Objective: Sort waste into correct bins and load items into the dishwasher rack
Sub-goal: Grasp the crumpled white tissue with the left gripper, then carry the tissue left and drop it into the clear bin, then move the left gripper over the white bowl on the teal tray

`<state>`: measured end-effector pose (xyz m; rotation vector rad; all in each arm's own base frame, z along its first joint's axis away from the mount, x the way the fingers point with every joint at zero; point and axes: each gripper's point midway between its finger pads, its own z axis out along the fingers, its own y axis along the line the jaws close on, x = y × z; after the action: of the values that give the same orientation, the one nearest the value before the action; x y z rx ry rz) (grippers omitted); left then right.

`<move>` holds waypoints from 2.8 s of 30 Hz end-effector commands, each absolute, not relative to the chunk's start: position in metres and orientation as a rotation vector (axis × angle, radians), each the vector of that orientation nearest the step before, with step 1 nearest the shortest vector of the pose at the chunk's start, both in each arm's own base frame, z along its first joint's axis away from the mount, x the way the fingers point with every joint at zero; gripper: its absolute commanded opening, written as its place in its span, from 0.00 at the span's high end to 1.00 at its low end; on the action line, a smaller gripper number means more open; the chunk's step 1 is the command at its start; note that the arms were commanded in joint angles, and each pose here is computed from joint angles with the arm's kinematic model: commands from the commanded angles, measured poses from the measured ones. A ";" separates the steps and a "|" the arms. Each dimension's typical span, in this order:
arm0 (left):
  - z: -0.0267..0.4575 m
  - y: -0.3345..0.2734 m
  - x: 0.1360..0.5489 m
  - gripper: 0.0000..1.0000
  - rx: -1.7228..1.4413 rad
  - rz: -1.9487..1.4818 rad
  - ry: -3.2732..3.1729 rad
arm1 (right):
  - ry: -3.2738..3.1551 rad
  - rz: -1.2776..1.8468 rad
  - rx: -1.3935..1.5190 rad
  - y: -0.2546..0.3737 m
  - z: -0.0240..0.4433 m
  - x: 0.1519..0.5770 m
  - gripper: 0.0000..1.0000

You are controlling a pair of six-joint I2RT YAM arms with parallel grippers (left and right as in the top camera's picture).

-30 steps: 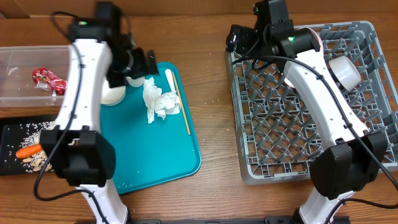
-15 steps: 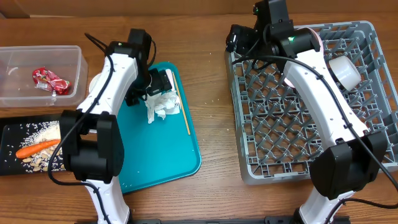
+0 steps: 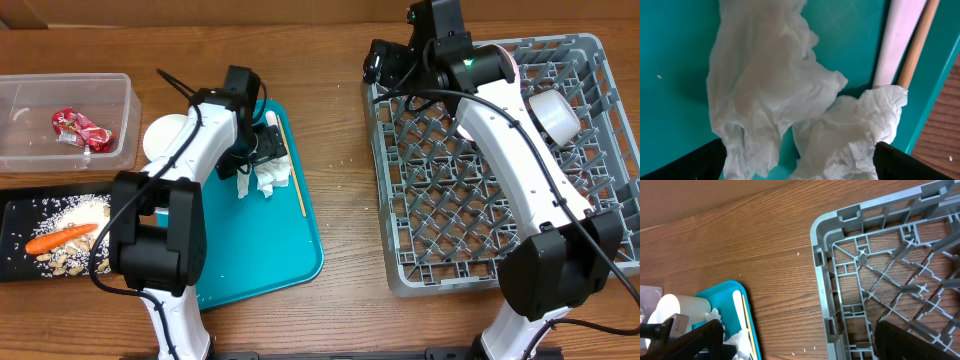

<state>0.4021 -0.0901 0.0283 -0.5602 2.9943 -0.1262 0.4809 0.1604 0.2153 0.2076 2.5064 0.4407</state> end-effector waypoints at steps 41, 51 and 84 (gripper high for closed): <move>0.099 -0.092 0.385 0.96 -0.357 -0.042 3.178 | 2.466 0.444 0.208 0.159 0.231 0.483 0.00; 0.190 -0.074 0.419 0.96 -0.334 -0.163 2.950 | 2.466 0.444 0.208 0.159 0.231 0.483 0.00; 0.197 0.245 0.465 0.00 -1.064 0.082 2.382 | 2.465 0.444 0.208 0.159 0.232 0.482 0.00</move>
<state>0.4709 0.2410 0.2034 -1.0725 2.3486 0.0559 0.4808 0.1604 0.2152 0.2075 2.5068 0.4410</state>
